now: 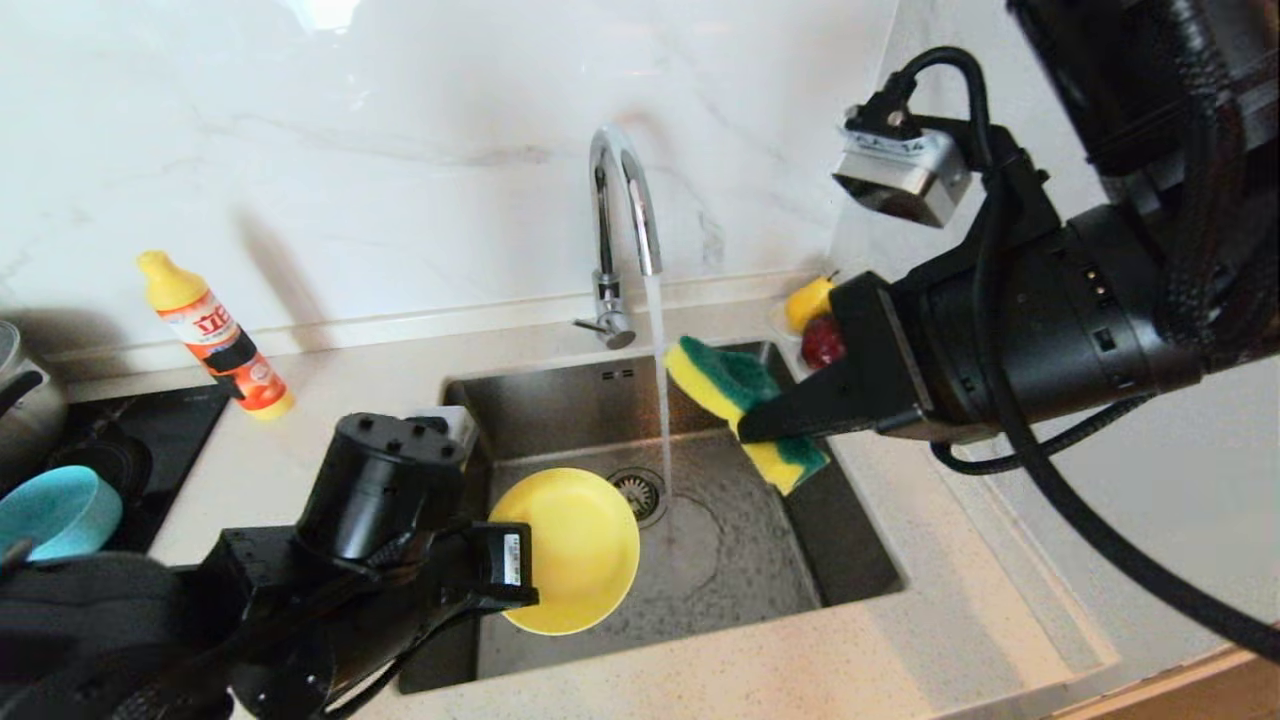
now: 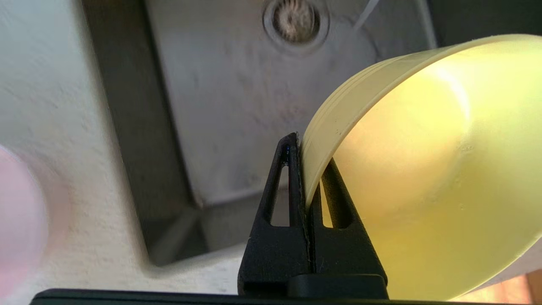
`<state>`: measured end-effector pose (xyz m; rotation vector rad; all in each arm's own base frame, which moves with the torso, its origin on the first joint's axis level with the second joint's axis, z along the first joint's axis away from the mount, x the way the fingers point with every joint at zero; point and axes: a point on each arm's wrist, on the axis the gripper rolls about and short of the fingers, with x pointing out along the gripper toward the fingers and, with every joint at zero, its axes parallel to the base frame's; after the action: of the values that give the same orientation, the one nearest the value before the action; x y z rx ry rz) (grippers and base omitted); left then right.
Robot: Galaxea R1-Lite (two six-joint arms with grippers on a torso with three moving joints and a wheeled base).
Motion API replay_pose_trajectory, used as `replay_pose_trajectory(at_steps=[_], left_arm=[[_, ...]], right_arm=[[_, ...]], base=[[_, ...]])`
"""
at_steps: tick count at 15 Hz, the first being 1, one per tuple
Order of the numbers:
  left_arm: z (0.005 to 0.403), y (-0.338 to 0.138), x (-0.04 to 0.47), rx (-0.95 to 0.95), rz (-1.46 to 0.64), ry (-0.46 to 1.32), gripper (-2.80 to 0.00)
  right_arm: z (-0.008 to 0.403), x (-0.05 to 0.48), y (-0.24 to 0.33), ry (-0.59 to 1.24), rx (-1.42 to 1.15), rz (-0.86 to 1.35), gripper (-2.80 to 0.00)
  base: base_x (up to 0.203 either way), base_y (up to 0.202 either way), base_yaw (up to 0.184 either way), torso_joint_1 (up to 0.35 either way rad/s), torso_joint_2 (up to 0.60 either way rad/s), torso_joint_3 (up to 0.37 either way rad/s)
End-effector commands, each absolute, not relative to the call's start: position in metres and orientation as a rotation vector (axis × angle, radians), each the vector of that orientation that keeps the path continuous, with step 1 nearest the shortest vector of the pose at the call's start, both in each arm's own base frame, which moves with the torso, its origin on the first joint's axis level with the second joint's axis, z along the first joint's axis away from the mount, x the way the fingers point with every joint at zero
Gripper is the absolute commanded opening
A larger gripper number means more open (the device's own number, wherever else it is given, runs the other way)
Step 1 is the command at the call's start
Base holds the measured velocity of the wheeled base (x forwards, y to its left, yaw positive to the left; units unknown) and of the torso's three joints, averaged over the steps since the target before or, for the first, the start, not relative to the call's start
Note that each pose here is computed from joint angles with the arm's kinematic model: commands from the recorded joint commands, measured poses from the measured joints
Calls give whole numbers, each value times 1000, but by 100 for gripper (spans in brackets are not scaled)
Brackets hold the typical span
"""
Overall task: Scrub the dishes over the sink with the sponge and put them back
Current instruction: Wipe the bowl, then rinse the bowl
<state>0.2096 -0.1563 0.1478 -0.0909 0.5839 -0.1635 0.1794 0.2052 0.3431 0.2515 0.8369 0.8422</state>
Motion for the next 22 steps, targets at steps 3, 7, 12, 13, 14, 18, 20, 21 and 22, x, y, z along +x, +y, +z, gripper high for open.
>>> replay_pose_trajectory(at_steps=[3, 7, 12, 13, 14, 18, 20, 21, 22], left_arm=[[140, -172, 247, -255, -112, 745, -280], [144, -185, 290, -421, -65, 882, -280], [149, -183, 326, -502, 8, 890, -280], [147, -184, 329, -505, 9, 888, -280], [144, -186, 333, -507, 11, 889, -280], [132, -197, 351, -515, 16, 890, -280], [128, -202, 360, -518, 14, 883, -280], [125, -205, 366, -519, 14, 882, -280], [119, -208, 372, -517, 19, 883, -280]], right_arm=[[346, 178, 184, 826, 275, 799, -280], [331, 174, 180, 858, 266, 795, -280], [320, 180, 185, 863, 266, 794, -280], [320, 179, 185, 863, 266, 794, -280], [320, 179, 184, 863, 266, 794, -280], [318, 176, 181, 872, 261, 791, -280], [314, 179, 184, 885, 257, 786, -280], [314, 178, 184, 887, 256, 785, -280], [313, 178, 183, 886, 254, 787, -280]], base=[[0, 0, 0, 0, 0, 0], [0, 0, 0, 0, 0, 0], [0, 0, 0, 0, 0, 0], [0, 0, 0, 0, 0, 0], [0, 0, 0, 0, 0, 0], [0, 0, 0, 0, 0, 0], [0, 0, 0, 0, 0, 0], [0, 0, 0, 0, 0, 0], [0, 0, 0, 0, 0, 0]])
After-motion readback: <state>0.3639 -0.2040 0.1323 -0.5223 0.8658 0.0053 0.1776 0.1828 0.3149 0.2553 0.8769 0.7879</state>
